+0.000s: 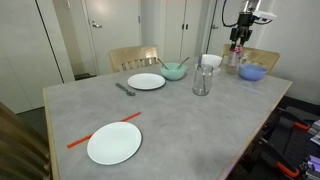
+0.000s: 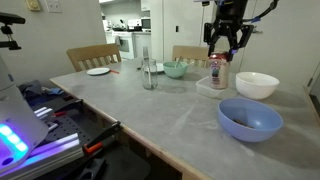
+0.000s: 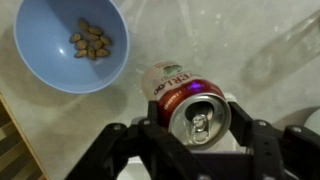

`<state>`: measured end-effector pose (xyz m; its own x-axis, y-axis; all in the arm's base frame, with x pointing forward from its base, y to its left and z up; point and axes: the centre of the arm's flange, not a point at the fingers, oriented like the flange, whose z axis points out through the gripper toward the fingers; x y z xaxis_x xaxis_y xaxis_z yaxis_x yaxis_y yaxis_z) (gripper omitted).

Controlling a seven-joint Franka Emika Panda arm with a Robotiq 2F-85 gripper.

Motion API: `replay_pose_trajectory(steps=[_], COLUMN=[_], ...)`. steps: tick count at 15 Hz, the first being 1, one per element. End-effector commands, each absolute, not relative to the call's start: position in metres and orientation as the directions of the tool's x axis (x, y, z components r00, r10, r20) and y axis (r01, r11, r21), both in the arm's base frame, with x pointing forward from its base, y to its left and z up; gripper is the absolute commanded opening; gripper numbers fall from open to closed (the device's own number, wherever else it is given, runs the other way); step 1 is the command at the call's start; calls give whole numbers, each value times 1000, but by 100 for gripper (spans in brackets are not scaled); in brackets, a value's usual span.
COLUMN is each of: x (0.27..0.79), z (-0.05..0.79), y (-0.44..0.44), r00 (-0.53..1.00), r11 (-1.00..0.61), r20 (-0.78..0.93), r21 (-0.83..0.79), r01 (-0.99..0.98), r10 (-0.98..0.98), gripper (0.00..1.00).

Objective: Move the can to the right

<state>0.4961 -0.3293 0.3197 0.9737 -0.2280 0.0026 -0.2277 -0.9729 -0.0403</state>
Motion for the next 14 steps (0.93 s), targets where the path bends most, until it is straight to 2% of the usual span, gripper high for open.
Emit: replay_pose_trajectory(steps=[1, 4, 8, 14], x=[517, 518, 520, 531], z=[303, 296, 283, 264], y=[-348, -373, -397, -397], r00=[940, 898, 841, 802], r11=[-940, -899, -835, -773], r20=[39, 43, 31, 1], r21=[-36, -43, -145, -270], r01=[-339, -436, -531, -574], r10=[-340, -438, -540, -597], gripper=[44, 44, 44, 44])
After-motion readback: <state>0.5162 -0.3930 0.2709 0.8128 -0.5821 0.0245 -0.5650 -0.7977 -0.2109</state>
